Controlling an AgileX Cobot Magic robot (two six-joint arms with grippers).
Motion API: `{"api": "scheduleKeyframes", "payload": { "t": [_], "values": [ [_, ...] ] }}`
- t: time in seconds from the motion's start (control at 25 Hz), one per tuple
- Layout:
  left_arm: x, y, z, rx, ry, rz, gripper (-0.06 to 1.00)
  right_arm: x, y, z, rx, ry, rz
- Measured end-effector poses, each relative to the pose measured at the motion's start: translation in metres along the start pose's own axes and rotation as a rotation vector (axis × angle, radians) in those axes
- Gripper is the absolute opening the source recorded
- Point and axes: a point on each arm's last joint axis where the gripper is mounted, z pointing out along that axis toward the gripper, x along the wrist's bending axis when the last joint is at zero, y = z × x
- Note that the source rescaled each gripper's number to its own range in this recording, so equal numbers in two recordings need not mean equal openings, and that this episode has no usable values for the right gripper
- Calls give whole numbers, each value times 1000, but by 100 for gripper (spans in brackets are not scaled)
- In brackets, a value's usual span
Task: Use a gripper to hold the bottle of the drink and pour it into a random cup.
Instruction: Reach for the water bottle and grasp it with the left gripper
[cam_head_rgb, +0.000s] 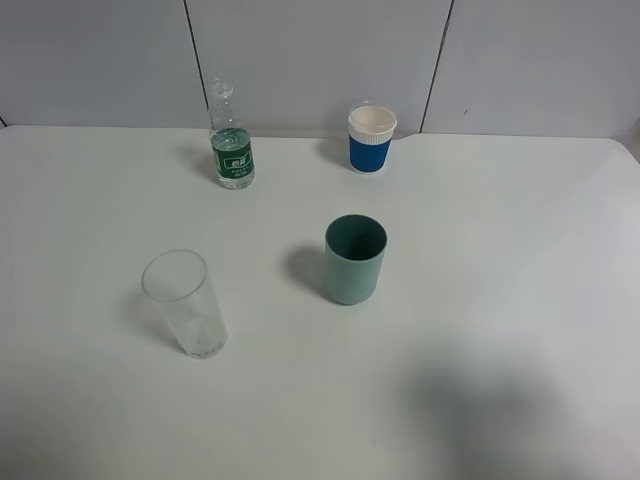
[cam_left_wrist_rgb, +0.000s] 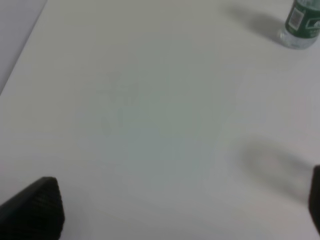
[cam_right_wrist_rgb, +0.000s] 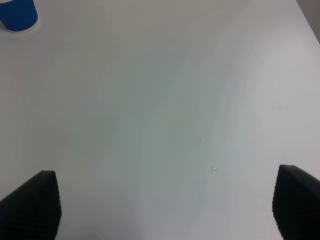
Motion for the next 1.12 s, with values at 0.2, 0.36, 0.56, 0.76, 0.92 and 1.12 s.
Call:
{"api": "scheduleKeyframes", "payload": {
  "t": [0.2, 0.36, 0.56, 0.76, 0.92, 1.12],
  "values": [
    [0, 0, 0, 0, 0, 0, 100, 0, 0, 0, 0, 0, 0],
    [0, 0, 0, 0, 0, 0, 100, 0, 0, 0, 0, 0, 0],
    [0, 0, 0, 0, 0, 0, 100, 0, 0, 0, 0, 0, 0],
    [0, 0, 0, 0, 0, 0, 100, 0, 0, 0, 0, 0, 0],
    [0, 0, 0, 0, 0, 0, 100, 0, 0, 0, 0, 0, 0],
    [0, 0, 0, 0, 0, 0, 100, 0, 0, 0, 0, 0, 0]
  ]
}}
